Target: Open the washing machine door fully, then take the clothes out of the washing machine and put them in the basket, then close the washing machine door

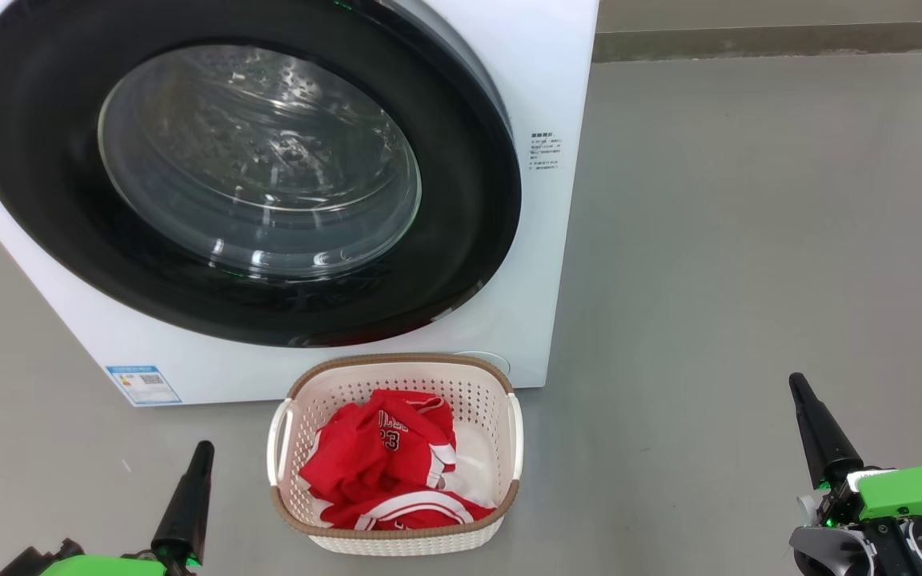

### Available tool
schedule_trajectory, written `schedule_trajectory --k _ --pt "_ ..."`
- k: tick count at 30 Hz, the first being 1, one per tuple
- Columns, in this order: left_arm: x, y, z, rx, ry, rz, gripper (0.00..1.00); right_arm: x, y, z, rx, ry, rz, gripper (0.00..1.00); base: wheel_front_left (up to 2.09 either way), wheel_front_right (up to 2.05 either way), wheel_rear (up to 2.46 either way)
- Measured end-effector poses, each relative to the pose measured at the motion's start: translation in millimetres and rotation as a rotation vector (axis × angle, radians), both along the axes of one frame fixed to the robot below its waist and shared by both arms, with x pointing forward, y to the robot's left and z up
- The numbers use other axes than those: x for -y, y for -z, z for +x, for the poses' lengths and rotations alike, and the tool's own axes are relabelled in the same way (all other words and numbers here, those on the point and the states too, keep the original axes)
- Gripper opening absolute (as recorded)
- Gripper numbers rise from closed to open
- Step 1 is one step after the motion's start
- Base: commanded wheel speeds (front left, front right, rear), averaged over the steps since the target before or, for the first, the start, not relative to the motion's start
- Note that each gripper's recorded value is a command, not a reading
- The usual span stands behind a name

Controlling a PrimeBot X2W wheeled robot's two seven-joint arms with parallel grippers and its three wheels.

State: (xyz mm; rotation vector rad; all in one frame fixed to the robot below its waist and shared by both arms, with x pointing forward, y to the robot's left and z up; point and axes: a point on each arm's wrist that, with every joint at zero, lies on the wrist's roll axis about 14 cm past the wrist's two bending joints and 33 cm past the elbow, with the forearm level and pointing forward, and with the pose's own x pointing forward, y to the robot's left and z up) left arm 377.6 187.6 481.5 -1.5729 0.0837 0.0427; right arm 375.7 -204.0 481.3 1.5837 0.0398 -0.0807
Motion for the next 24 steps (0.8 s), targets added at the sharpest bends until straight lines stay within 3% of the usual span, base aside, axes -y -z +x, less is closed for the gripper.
schedule_trajectory --k 24 --pt "-0.1 0.0 0.0 0.0 0.0 0.0 0.0 0.1 0.0 0.0 0.0 0.0 0.0 0.0 0.0 0.0 0.0"
